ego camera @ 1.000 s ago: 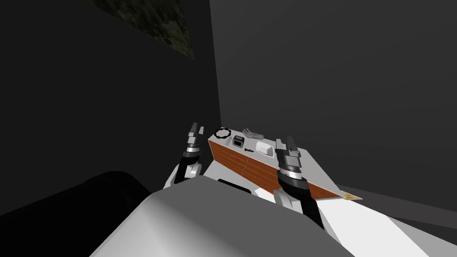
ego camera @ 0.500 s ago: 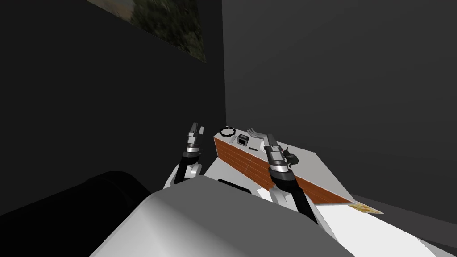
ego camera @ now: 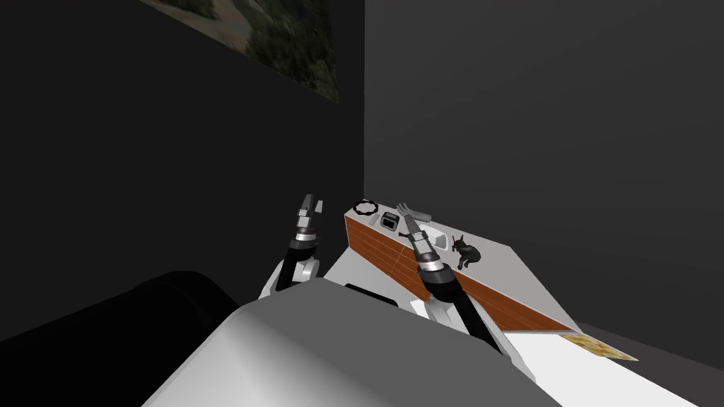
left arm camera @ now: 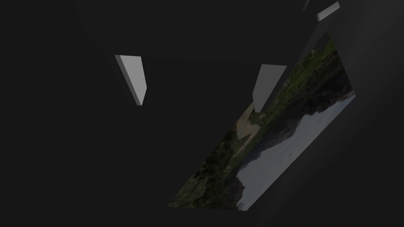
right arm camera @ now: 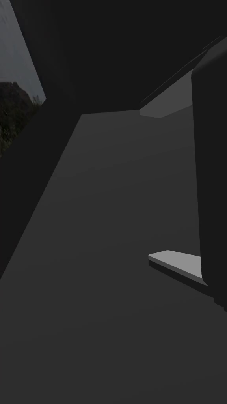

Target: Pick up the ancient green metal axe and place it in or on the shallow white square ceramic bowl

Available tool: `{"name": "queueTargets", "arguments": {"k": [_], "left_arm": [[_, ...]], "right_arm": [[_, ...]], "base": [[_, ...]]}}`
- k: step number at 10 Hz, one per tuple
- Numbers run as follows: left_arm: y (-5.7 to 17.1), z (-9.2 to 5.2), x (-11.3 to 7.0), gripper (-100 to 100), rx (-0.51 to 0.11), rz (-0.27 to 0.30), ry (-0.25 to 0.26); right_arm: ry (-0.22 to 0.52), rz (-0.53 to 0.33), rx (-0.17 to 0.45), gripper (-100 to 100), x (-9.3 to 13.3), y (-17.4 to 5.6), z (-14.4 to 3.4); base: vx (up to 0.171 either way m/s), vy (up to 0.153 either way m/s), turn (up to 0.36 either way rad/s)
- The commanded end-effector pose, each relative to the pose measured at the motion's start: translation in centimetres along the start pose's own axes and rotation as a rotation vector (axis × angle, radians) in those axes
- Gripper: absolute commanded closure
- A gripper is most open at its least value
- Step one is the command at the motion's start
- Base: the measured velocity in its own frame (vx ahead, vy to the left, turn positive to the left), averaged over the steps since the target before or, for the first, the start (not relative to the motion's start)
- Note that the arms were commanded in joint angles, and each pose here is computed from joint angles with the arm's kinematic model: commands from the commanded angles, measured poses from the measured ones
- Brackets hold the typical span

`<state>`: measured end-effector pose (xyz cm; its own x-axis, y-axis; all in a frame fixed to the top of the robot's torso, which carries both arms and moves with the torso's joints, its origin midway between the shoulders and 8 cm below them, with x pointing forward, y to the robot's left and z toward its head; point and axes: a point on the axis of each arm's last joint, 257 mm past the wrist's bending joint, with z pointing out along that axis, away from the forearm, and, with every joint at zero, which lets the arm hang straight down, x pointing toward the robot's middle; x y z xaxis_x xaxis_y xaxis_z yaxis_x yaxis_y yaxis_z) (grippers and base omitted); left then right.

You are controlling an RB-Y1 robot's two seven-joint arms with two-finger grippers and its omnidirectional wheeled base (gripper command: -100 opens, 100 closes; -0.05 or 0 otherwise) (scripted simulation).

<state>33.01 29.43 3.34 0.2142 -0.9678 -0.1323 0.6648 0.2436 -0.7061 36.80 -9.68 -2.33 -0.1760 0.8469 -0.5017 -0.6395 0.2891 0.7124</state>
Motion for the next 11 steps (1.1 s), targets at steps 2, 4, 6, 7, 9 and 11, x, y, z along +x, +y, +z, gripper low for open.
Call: {"name": "queueTargets", "arguments": {"k": [2,4,6,7,9,11], "left_arm": [[0.0,0.0,0.0,0,0.0,0.0,0.0],[0.0,0.0,0.0,0,0.0,0.0,0.0],[0.0,0.0,0.0,0,0.0,0.0,0.0],[0.0,0.0,0.0,0,0.0,0.0,0.0],[0.0,0.0,0.0,0,0.0,0.0,0.0],[0.0,0.0,0.0,0,0.0,0.0,0.0]], "right_arm": [[0.092,-0.031,0.015,-100,2.5,-0.4,0.2],[0.174,-0.062,0.03,-100,4.8,-0.9,-0.1],[0.26,-0.097,0.048,-100,7.0,-1.6,-0.6],[0.331,-0.132,0.055,-100,8.9,-2.1,-1.1],[0.419,-0.176,0.079,-100,11.0,-3.2,-2.1],[0.51,-0.22,0.099,-100,13.0,-4.4,-3.4]], "base": [[-0.056,0.025,0.123],[-0.04,0.018,0.108],[-0.019,0.008,0.116],[-0.022,0.018,0.17],[-0.028,0.02,0.116],[0.001,-0.003,0.065]]}}
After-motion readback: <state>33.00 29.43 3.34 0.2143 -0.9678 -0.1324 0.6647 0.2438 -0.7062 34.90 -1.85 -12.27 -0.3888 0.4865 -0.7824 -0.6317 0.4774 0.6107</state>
